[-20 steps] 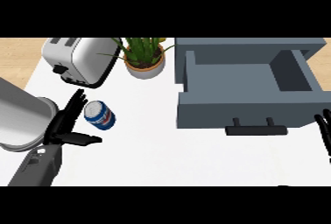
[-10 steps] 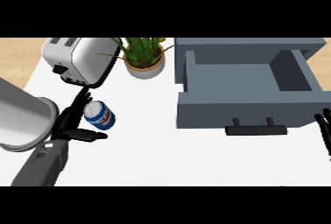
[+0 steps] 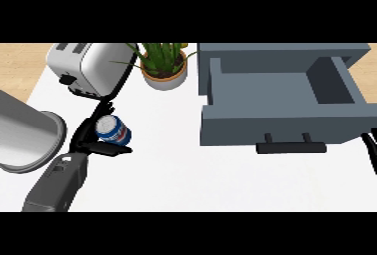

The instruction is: Pick up the can, place it into the drawer and close the drawer

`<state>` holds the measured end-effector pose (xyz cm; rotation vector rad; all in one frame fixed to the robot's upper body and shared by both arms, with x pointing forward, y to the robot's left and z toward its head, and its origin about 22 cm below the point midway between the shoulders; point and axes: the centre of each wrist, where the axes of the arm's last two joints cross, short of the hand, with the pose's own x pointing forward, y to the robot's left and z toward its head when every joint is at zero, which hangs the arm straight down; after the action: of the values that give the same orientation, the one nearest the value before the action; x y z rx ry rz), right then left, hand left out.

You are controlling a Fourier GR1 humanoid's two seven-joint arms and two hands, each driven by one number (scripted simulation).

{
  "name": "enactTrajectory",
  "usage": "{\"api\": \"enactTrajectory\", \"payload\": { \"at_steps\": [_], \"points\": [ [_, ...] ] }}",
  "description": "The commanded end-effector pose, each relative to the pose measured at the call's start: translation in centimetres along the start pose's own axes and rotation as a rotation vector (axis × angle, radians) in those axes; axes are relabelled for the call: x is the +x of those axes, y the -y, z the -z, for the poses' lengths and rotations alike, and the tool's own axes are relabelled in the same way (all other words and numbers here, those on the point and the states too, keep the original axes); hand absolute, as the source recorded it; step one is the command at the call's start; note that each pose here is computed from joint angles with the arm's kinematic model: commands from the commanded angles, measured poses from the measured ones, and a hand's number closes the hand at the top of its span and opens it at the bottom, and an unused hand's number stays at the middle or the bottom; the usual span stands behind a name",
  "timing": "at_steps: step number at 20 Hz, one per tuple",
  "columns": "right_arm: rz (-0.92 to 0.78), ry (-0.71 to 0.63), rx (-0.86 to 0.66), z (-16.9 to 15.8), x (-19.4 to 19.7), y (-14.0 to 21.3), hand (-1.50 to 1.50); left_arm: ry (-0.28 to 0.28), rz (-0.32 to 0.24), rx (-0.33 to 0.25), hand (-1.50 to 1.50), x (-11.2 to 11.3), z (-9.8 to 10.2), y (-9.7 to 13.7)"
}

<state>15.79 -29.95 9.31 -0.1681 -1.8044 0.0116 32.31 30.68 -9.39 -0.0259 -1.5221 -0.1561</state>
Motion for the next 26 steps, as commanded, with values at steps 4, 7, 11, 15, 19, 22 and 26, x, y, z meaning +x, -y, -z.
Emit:
{"api": "enactTrajectory", "payload": {
  "at_steps": [4,7,11,15,19,22,26],
  "points": [
    [0.021,0.012,-0.015,0.0,0.5,-0.2,-1.50,0.014,-0.006,-0.067,-1.50,0.0,0.7,1.8],
    [0.025,0.001,0.000,-1.1,0.6,0.0,-1.50,0.045,-0.032,-0.026,1.50,1.0,1.6,0.3],
    [0.024,0.009,0.001,-1.6,0.8,0.2,-1.50,0.061,-0.069,-0.071,1.50,0.4,2.1,4.8],
    [0.019,0.007,-0.024,0.6,0.7,0.6,-1.50,0.035,-0.120,-0.109,1.50,1.0,2.4,3.6],
    [0.027,0.017,-0.014,-2.3,0.2,-0.7,-1.50,0.069,-0.119,-0.057,1.50,1.1,2.2,4.2],
    [0.030,0.007,-0.036,-1.2,-0.5,0.4,-1.50,0.042,-0.113,0.155,1.50,0.2,0.4,1.4],
    [0.025,0.010,-0.032,-2.1,0.5,1.1,-1.50,0.104,-0.145,0.261,1.50,1.9,1.2,2.3]
  ]
}}
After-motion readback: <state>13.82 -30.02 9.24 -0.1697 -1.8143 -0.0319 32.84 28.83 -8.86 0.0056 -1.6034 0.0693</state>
